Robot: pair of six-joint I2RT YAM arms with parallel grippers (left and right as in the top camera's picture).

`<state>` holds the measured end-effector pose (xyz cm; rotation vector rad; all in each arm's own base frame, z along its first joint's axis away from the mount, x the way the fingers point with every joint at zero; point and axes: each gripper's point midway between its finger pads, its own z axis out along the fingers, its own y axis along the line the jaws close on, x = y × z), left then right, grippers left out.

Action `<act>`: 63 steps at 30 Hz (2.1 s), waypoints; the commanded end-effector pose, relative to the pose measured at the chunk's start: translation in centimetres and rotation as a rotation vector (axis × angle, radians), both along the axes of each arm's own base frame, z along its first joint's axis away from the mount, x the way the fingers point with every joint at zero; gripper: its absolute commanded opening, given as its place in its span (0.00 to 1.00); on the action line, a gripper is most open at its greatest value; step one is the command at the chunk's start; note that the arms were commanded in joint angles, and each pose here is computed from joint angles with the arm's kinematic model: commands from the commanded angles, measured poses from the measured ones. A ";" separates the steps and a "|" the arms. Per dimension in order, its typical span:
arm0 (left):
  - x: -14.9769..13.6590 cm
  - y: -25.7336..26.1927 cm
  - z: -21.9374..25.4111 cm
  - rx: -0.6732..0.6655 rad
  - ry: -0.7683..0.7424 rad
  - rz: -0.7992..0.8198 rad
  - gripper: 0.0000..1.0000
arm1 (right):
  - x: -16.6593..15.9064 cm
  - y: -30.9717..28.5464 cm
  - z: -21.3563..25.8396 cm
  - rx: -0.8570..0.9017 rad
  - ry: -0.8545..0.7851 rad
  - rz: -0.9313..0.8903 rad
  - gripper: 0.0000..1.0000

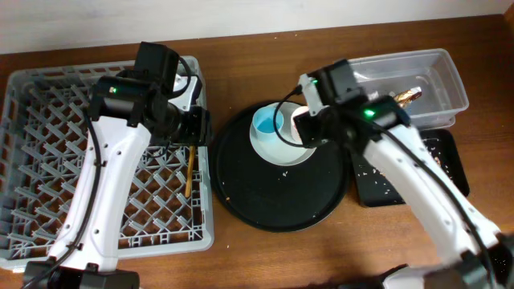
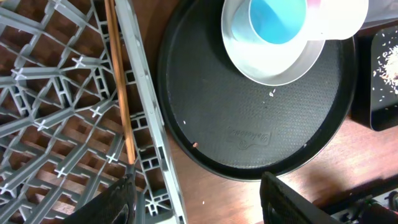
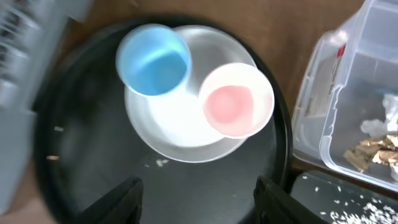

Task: Sort waste into correct bins and load items into the dishwasher rack
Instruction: 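Reach the right gripper to the pink cup on the plate and grasp it, then lift the pink cup and hand it to the left gripper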

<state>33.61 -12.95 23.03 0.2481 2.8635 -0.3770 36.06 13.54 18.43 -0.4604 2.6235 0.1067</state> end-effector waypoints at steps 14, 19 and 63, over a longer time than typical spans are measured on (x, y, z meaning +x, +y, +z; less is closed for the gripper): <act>0.0 -0.1 -0.3 0.006 0.002 -0.011 0.63 | 3.3 1.8 -9.9 -0.069 0.135 0.074 0.33; 0.0 -0.1 -0.4 0.007 0.003 -0.011 0.63 | 2.6 2.0 -10.6 -0.056 0.161 0.083 0.34; -6.7 -11.9 11.8 -0.970 -0.278 -0.828 0.96 | -12.5 5.4 23.9 0.815 -0.117 0.795 0.04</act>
